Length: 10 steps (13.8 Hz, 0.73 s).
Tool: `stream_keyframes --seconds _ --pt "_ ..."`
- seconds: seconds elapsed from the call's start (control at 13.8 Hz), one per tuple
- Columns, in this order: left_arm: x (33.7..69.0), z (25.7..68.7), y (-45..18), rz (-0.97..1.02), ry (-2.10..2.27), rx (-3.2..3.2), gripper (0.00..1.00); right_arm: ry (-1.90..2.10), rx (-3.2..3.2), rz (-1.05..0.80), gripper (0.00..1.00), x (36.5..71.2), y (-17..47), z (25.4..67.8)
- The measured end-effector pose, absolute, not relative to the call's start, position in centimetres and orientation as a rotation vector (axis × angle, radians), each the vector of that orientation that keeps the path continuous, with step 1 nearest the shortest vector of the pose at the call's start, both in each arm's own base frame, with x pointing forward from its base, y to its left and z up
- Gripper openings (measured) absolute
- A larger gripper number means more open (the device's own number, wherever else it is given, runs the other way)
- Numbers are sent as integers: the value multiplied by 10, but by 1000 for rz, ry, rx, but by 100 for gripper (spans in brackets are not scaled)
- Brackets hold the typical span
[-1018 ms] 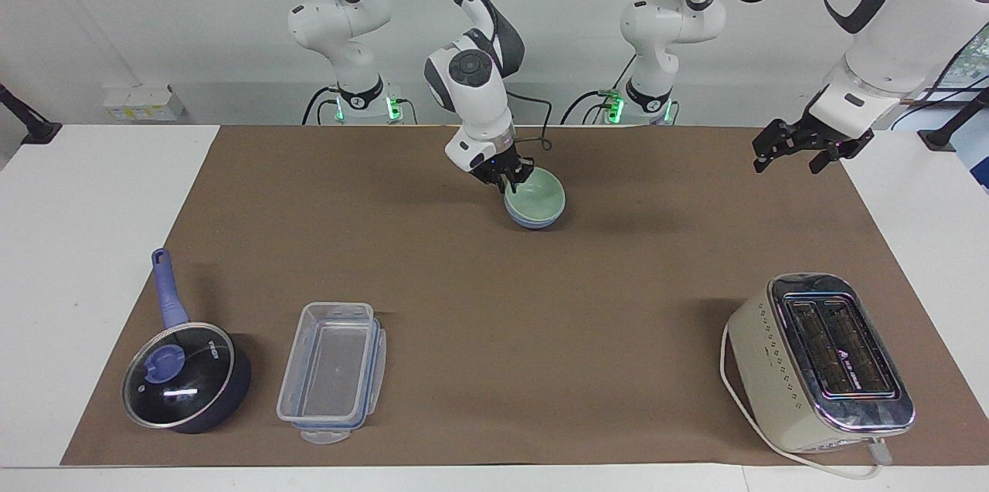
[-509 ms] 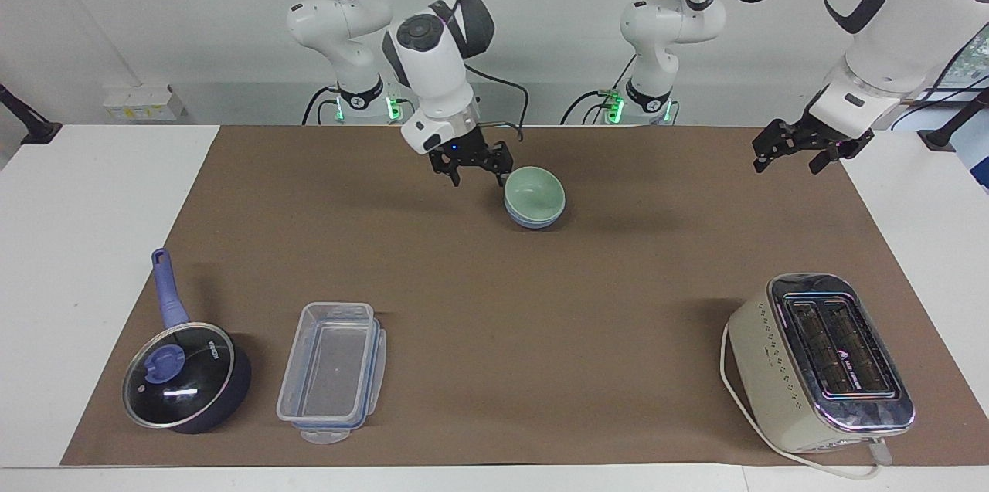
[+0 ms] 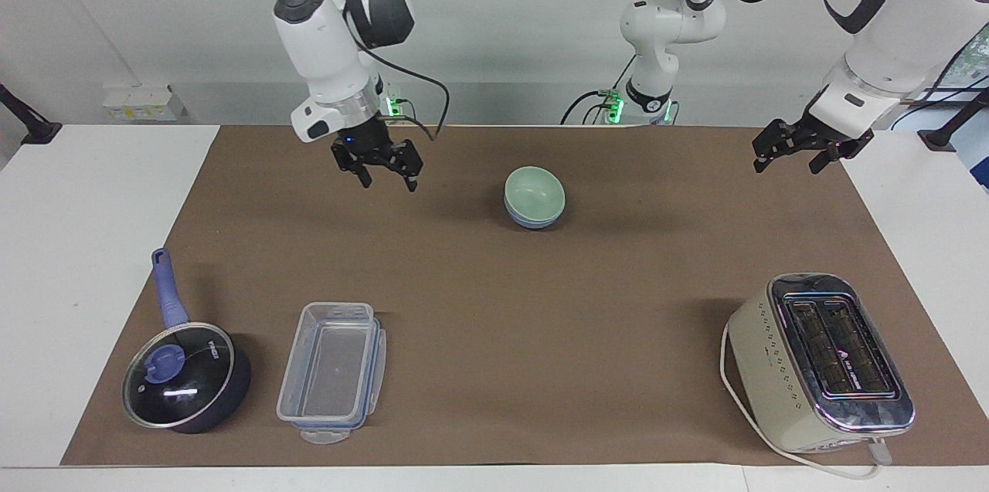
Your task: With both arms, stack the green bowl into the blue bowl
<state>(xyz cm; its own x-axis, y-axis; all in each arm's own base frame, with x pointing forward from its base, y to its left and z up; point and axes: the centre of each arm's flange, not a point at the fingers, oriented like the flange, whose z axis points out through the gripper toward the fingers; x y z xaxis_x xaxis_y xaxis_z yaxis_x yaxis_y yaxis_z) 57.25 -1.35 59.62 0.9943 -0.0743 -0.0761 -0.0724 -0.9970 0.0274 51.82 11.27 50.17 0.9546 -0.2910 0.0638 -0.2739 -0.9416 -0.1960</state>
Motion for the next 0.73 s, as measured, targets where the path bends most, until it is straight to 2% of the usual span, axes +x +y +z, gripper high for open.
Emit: stream_keyframes --seconds 0.22,0.44,0.73 --pt "573 596 -13 -120 -114 3113 100 413 -3018 -151 100 522 63 548" --pt "573 596 -13 -120 -114 3113 100 411 -3060 -184 100 522 45 610" --pt "573 596 -13 -120 -114 3113 100 380 -3097 -194 100 523 23 655"
